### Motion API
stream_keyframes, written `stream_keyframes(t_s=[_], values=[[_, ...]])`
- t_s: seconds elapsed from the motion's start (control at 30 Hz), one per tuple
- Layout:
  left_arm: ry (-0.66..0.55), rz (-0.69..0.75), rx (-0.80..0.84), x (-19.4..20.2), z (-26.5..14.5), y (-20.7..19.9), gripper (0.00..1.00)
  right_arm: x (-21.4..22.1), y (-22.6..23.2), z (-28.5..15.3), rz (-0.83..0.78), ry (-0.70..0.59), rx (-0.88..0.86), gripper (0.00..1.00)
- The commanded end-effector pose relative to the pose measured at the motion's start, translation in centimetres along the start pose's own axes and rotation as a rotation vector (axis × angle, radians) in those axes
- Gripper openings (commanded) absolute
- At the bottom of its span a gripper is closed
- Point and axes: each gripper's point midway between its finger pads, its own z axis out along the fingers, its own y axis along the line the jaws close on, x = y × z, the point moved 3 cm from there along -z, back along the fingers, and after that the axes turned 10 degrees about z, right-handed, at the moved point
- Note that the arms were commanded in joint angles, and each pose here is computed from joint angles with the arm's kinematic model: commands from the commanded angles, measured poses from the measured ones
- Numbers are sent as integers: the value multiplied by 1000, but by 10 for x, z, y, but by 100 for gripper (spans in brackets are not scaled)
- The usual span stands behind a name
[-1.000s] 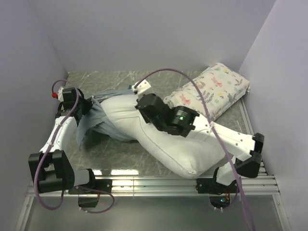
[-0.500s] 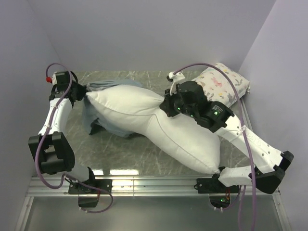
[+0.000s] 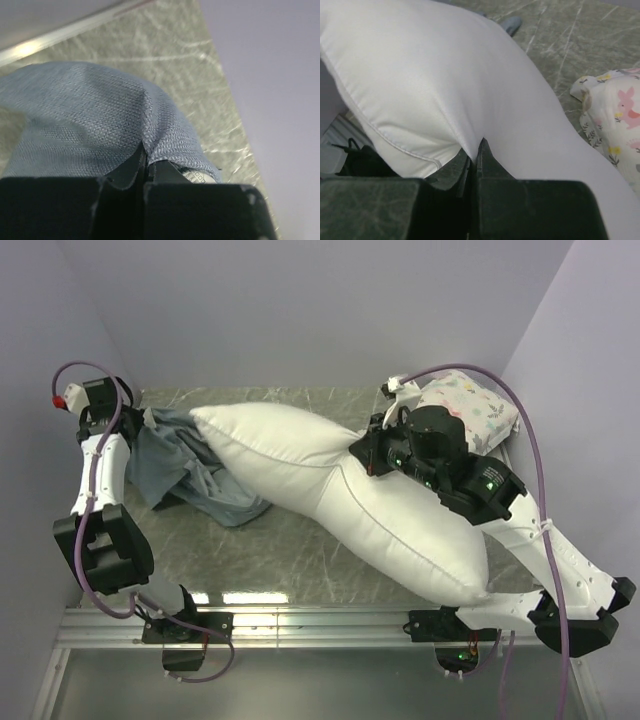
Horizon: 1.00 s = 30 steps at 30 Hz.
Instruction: Remove the pillowcase from the pillow
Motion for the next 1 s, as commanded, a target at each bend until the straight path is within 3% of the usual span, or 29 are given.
stream_keyframes(t_s=[0.0, 0.13, 0.3, 0.5, 0.53, 0.6, 0.73, 0.77, 0.83, 0.97], values=[[-174, -44, 53, -60, -38, -16, 0, -85, 20, -25, 104, -332, -31, 0], [-259, -74, 95, -93, -74, -18, 1, -102, 23, -10, 113, -379, 4, 0], [-251, -63, 185, -89, -96, -25, 2, -101, 40, 34, 85, -337, -51, 0], [-63, -33, 304, 13, -87, -13, 1, -55, 44, 121, 58, -234, -110, 0], [-9, -5, 299, 46, -86, -6, 2, -35, 43, 144, 60, -174, -121, 0], [16, 34, 317, 73, -86, -4, 7, -20, 45, 163, 76, -146, -143, 0], [102, 108, 352, 127, -101, 5, 42, 27, 28, 200, 120, -48, -96, 0], [97, 121, 348, 129, -105, 7, 60, 32, 28, 203, 126, -36, -98, 0], [57, 145, 346, 122, -119, 13, 75, 41, 28, 208, 132, -8, -115, 0], [-46, 181, 378, 88, -154, 9, 86, 51, 35, 220, 141, 52, -144, 17]])
